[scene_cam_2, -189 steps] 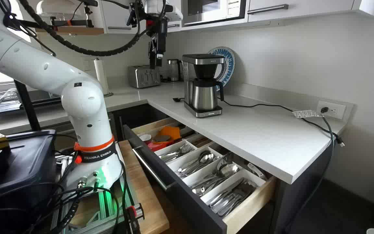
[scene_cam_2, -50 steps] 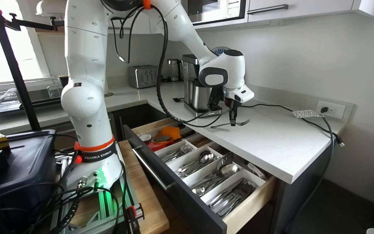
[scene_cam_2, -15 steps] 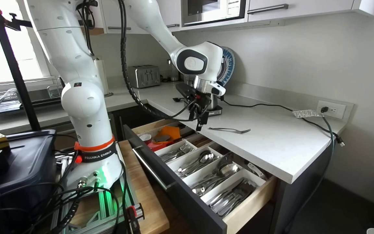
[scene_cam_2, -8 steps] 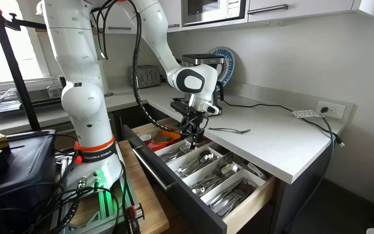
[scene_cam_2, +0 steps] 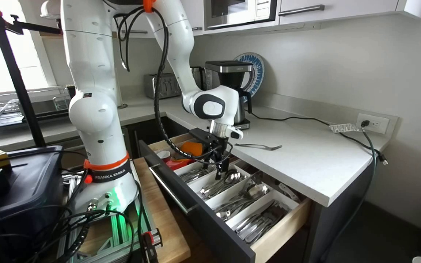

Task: Remove a fork and spoon from the drawer, put them on the counter and then close the drawer

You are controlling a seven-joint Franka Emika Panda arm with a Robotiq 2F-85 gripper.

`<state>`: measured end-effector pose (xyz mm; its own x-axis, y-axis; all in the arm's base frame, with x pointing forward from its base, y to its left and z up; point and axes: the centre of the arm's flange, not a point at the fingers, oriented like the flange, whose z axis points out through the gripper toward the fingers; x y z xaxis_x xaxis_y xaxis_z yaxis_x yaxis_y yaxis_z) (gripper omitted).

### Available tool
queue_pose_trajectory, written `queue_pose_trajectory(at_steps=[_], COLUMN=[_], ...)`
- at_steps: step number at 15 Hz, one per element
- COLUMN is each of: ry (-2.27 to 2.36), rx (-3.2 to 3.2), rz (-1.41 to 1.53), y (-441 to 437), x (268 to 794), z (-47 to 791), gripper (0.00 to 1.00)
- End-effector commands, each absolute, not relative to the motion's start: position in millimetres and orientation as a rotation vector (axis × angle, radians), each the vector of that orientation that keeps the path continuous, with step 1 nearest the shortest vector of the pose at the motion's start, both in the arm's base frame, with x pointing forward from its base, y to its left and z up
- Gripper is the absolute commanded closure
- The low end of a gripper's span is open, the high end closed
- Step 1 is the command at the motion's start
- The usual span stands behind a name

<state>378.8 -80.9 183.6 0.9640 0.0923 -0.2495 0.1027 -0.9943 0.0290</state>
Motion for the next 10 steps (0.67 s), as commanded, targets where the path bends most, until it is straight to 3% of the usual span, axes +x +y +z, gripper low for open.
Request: queue_pose_trajectory(at_steps=[1, 4, 7, 10], ry=[0.167, 0.175, 0.180, 0.190], rx=[3.064, 3.062, 3.062, 3.061], rz=[-0.289, -0.219, -0.152, -0.101], y=[-87.0, -87.9, -86.7, -85.4], x=[374.6, 379.1, 383.5, 387.6], z=[164.3, 156.8, 149.5, 142.9], gripper=[0.00, 0.05, 0.28, 0.28])
